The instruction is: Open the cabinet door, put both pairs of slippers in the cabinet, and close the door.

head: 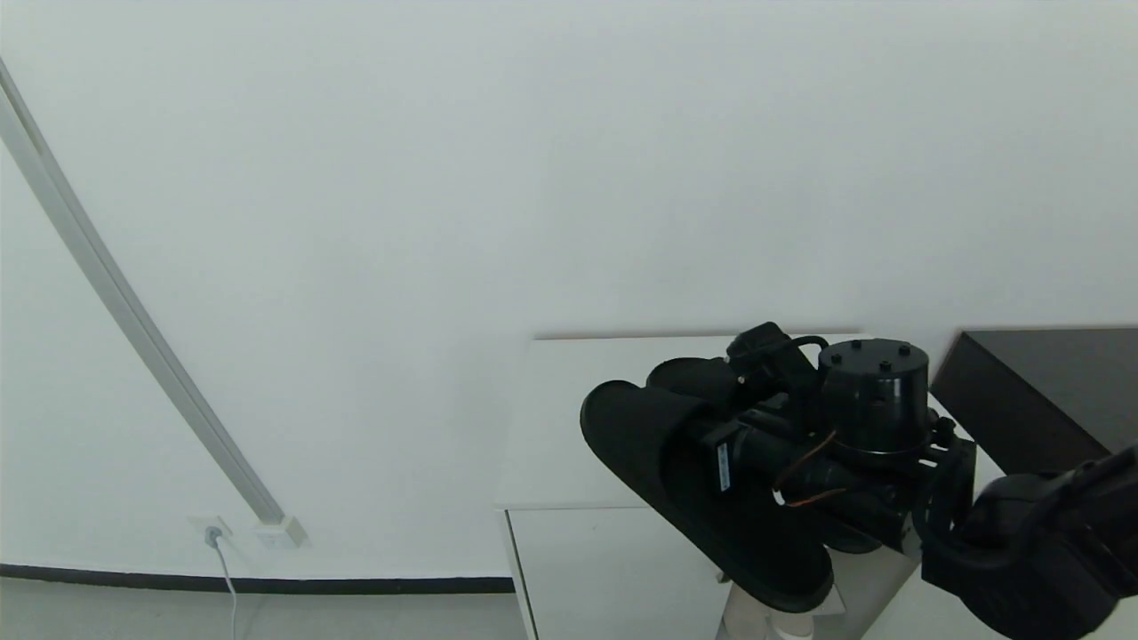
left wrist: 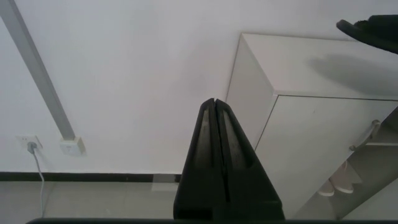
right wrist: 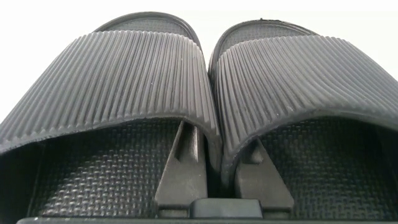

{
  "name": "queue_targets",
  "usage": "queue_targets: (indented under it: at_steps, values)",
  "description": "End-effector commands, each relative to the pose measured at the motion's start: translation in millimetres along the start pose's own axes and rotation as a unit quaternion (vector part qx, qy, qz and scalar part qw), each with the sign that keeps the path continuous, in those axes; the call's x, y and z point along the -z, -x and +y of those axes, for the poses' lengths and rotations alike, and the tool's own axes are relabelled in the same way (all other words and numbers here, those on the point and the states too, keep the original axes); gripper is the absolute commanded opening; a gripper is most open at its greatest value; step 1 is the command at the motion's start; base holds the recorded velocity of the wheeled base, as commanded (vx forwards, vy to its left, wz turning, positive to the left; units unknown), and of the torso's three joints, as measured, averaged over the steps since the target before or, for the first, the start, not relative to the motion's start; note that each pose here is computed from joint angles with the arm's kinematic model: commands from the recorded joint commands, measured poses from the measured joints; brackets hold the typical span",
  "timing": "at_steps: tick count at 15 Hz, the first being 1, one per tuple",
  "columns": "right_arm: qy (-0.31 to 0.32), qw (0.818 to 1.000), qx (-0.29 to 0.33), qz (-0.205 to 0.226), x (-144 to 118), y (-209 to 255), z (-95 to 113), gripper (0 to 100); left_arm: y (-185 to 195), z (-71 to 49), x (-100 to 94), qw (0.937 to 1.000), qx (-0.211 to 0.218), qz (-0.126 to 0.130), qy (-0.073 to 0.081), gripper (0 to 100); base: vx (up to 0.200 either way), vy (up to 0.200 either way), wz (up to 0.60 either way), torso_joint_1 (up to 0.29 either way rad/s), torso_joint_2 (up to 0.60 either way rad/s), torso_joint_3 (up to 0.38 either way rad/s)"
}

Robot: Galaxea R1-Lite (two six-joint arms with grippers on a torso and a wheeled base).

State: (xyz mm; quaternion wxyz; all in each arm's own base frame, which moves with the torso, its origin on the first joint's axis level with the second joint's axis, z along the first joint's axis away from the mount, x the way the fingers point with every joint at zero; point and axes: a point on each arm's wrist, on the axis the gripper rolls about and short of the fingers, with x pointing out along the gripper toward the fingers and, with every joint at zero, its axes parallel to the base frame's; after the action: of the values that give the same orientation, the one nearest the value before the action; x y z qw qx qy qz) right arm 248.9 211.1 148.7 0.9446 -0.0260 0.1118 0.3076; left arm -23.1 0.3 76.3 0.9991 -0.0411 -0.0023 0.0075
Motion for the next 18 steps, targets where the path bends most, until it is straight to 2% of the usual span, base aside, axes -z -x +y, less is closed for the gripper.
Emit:
queue_targets:
  at_steps: [1, 4, 8, 18]
  values:
    - [0.001, 1.0, -0.004, -0.006, -4, 14, 1, 0, 0, 0.0, 0.0, 1.0, -0.001, 0.0, 0.0, 0, 0.0, 0.0, 0.0, 0.0, 0.0, 0.0]
    - [0.004, 1.0, -0.001, 0.015, 1, 12, 1, 0, 0, 0.0, 0.0, 1.0, -0.001, 0.0, 0.0, 0, 0.0, 0.0, 0.0, 0.0, 0.0, 0.0]
    - [0.006, 1.0, -0.004, 0.018, 3, 10, 3, 0, 0, 0.0, 0.0, 1.0, -0.001, 0.0, 0.0, 0, 0.0, 0.0, 0.0, 0.0, 0.0, 0.0]
    - [0.007, 1.0, -0.003, 0.024, 8, 7, 3, 0, 0, 0.0, 0.0, 1.0, -0.001, 0.0, 0.0, 0, -0.2, 0.0, 0.0, 0.006, 0.0, 0.004]
